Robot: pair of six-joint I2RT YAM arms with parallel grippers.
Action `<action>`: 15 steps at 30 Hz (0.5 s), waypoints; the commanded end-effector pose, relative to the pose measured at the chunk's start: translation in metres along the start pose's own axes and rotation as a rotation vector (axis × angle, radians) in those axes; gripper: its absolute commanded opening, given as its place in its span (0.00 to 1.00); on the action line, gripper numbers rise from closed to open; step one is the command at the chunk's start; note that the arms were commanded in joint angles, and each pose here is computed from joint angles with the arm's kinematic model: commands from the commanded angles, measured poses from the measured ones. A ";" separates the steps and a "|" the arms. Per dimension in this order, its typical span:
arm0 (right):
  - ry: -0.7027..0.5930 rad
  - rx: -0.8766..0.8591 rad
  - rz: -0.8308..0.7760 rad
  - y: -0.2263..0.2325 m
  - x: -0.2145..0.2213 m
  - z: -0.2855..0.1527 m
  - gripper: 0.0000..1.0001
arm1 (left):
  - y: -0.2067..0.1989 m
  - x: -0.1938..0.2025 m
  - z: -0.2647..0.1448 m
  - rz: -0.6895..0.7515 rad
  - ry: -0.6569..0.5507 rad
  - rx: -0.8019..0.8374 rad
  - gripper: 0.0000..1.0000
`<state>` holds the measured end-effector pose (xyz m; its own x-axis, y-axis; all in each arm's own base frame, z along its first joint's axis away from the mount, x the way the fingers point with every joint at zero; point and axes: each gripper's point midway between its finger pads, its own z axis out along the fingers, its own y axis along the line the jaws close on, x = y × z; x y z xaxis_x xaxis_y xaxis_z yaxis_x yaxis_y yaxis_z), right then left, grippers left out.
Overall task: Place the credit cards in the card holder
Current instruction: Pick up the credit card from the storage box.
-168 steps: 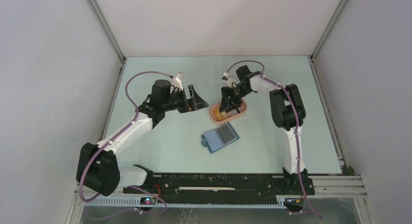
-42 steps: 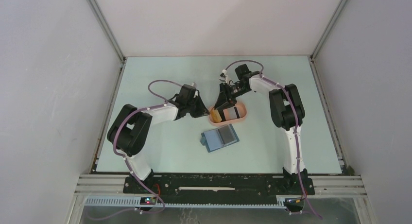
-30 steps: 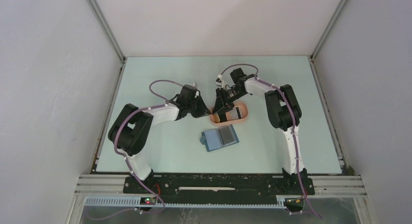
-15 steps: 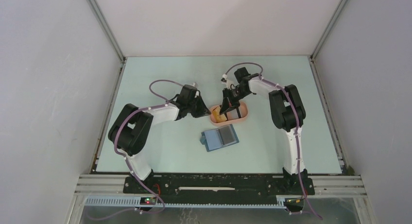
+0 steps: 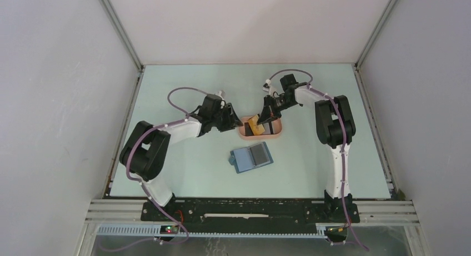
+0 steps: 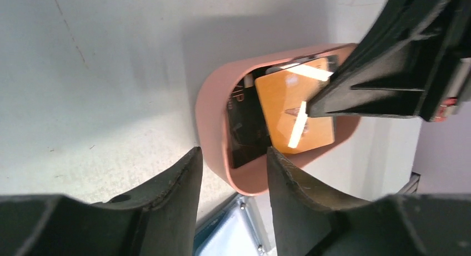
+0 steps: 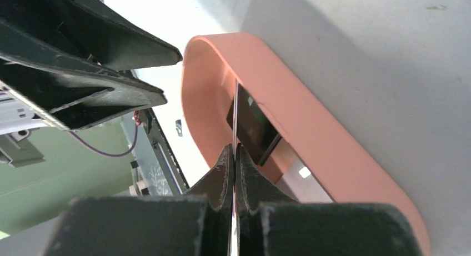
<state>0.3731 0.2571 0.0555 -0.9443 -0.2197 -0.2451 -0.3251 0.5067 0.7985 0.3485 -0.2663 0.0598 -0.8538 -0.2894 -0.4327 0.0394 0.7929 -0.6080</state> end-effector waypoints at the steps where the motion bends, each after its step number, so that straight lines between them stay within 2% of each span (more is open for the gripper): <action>1: -0.035 -0.121 -0.108 0.031 -0.010 -0.012 0.00 | -0.044 -0.034 -0.034 0.098 -0.129 0.157 0.54; 6: -0.041 -0.196 -0.147 0.040 -0.009 -0.018 0.00 | -0.064 -0.042 -0.053 0.136 -0.179 0.275 0.65; 10: -0.051 -0.237 -0.183 0.048 -0.011 -0.024 0.00 | -0.078 -0.045 -0.055 0.133 -0.174 0.378 0.68; 15: -0.073 -0.267 -0.210 0.055 -0.015 -0.034 0.00 | -0.083 -0.045 -0.049 0.128 -0.157 0.428 0.70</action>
<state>0.3683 0.2612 0.0821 -0.9084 -0.2447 -0.3390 -0.4043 0.3078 0.8613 0.3593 -0.2844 0.1568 -0.7427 -0.3179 -0.5893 0.3150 0.6108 -0.7264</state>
